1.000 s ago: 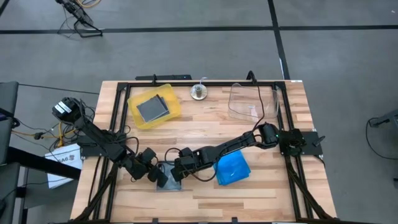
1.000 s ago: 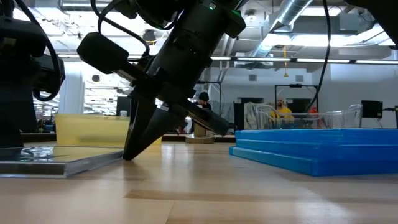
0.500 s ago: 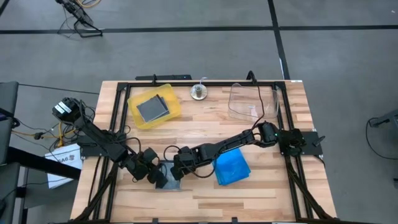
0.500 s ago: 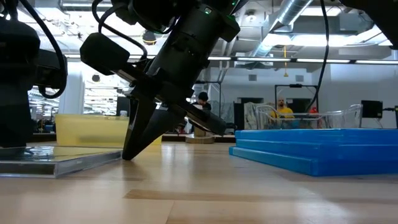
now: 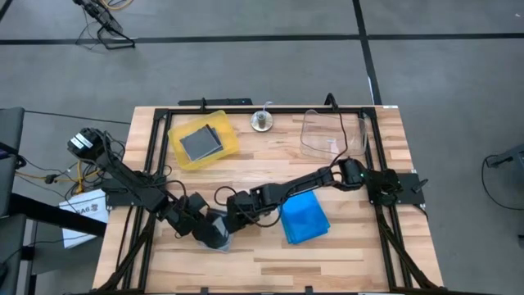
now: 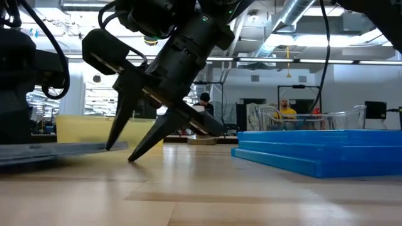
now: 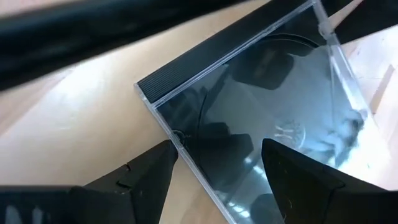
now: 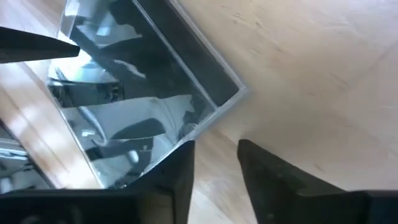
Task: Pick & place jewel cases by type
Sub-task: Put the black CD case into the yellow bin
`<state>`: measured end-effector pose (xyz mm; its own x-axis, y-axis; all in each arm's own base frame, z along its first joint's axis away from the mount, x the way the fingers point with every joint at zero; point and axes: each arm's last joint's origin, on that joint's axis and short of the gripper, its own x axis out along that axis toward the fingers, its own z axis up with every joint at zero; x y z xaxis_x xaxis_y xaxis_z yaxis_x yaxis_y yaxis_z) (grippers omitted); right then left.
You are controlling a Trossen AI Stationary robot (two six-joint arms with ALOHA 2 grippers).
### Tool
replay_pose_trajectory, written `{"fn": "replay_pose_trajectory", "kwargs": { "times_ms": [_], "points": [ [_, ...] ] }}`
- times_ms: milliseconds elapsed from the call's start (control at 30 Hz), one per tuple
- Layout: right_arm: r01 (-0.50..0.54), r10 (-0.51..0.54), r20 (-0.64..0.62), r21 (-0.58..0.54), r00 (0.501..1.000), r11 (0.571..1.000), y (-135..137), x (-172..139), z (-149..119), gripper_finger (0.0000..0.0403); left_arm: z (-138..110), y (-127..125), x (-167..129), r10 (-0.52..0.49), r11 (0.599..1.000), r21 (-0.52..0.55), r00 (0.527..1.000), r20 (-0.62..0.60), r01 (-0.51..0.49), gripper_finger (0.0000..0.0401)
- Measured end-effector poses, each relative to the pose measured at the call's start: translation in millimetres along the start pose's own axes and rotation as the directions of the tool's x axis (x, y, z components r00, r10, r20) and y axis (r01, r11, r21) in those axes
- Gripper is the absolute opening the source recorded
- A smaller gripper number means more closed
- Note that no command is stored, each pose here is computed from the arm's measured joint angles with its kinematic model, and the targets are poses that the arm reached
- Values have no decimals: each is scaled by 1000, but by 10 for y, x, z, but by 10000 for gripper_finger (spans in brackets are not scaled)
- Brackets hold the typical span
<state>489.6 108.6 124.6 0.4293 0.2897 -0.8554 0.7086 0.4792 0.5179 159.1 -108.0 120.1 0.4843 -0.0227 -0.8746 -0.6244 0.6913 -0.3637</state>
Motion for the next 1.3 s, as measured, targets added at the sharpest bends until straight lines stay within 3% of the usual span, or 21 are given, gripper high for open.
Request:
{"fn": "replay_pose_trajectory", "kwargs": {
  "times_ms": [200,433,700,933,1100,1300],
  "points": [
    [-58,57,3,36,998,998,47,7,11,177,-3,28,-1,30,999,31,1000,4,-30,242],
    [-137,137,17,48,990,989,99,23,58,199,-2,31,2,28,999,36,1000,14,-29,242],
    [-273,270,42,105,962,956,154,144,142,190,7,1,6,-7,1000,9,999,35,7,243],
    [-466,447,141,166,883,869,259,419,103,176,13,-13,-10,-30,1000,-6,999,37,30,243],
    [-480,430,246,201,869,854,258,418,137,172,19,-26,-29,-49,998,-26,998,30,50,243],
    [-487,433,247,232,867,842,235,405,203,166,22,-28,-38,-55,998,-29,998,31,56,242]
  ]
}}
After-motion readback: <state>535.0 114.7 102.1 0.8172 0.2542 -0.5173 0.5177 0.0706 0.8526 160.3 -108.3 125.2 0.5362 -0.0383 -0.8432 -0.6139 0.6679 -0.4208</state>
